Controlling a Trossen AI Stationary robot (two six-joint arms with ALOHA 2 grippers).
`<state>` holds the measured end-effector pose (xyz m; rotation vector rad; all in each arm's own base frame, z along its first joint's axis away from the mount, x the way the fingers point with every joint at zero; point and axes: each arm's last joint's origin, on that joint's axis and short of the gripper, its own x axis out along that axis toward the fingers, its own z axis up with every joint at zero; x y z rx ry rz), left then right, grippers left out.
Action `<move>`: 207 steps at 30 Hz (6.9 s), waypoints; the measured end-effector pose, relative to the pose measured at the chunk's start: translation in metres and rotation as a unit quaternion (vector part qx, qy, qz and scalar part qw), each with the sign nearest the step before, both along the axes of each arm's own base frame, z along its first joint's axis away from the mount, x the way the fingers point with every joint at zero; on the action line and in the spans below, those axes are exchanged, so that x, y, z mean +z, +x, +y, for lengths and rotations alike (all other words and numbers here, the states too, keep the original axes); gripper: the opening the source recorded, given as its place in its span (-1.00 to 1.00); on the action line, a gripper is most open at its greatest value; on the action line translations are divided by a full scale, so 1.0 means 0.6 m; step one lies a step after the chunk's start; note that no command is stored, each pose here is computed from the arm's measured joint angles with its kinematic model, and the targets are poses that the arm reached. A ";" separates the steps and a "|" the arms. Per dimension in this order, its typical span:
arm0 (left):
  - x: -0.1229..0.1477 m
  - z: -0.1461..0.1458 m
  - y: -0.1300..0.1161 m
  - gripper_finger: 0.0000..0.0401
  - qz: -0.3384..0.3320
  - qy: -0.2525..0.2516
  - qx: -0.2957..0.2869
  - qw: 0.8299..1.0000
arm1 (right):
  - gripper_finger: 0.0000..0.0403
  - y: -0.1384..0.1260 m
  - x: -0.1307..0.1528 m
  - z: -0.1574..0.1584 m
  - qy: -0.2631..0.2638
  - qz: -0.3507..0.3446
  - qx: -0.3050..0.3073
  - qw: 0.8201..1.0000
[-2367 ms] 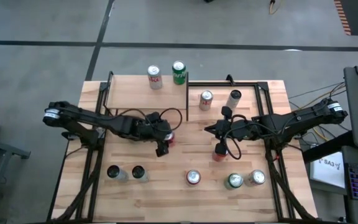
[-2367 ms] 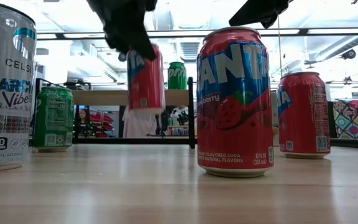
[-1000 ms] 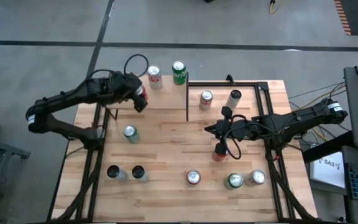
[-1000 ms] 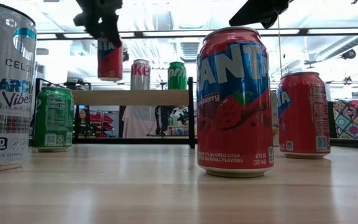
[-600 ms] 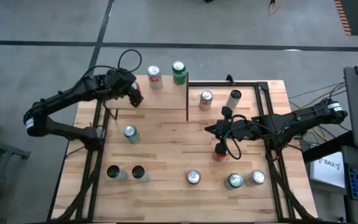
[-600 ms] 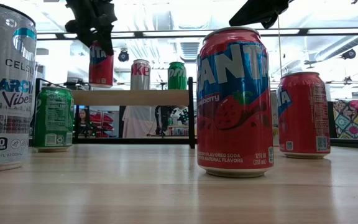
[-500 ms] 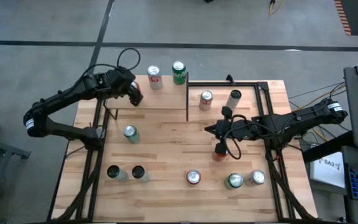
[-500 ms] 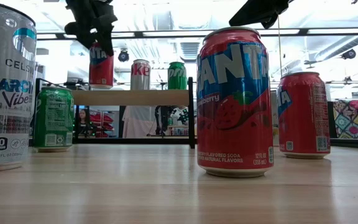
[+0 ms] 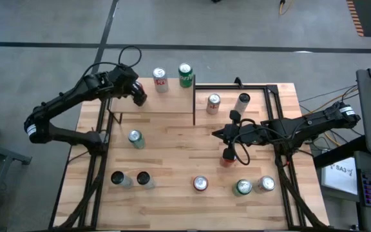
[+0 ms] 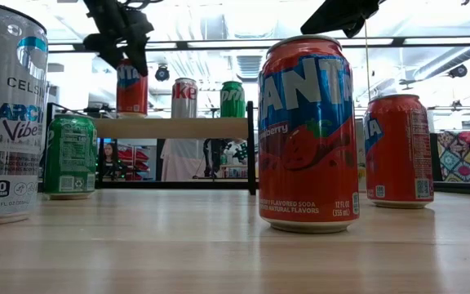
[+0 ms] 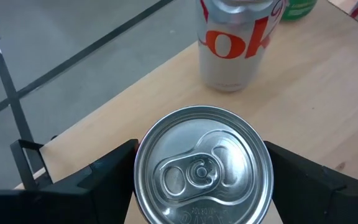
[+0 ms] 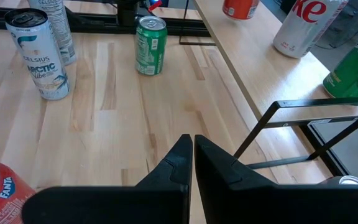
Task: Place canned beverage on shelf
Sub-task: Put the top left red soda can on the shelf
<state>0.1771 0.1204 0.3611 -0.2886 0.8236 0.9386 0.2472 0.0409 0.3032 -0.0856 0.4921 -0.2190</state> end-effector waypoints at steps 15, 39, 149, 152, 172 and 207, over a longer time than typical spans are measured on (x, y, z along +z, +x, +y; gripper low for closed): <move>-0.028 0.000 0.000 0.44 -0.006 0.007 -0.002 1.000 | -0.96 0.000 0.000 0.000 0.000 0.000 0.000 1.000; -0.026 0.002 -0.003 0.70 -0.003 0.032 0.019 0.999 | -0.96 0.000 0.000 0.000 0.000 0.001 0.000 1.000; -0.041 -0.044 0.007 -1.00 0.068 0.127 0.018 0.989 | -0.96 0.001 0.001 0.000 0.007 -0.006 -0.005 1.000; -0.040 -0.043 0.007 -1.00 0.065 0.129 0.018 0.989 | -0.96 0.001 0.001 0.000 0.007 -0.006 -0.005 1.000; 0.041 -0.068 -0.019 -1.00 0.057 0.035 -0.123 0.990 | -0.96 0.001 0.001 0.000 0.006 -0.006 -0.005 1.000; -0.006 0.015 0.035 -1.00 0.253 0.071 -0.115 0.958 | -0.96 0.001 0.001 0.000 0.011 -0.007 -0.007 1.000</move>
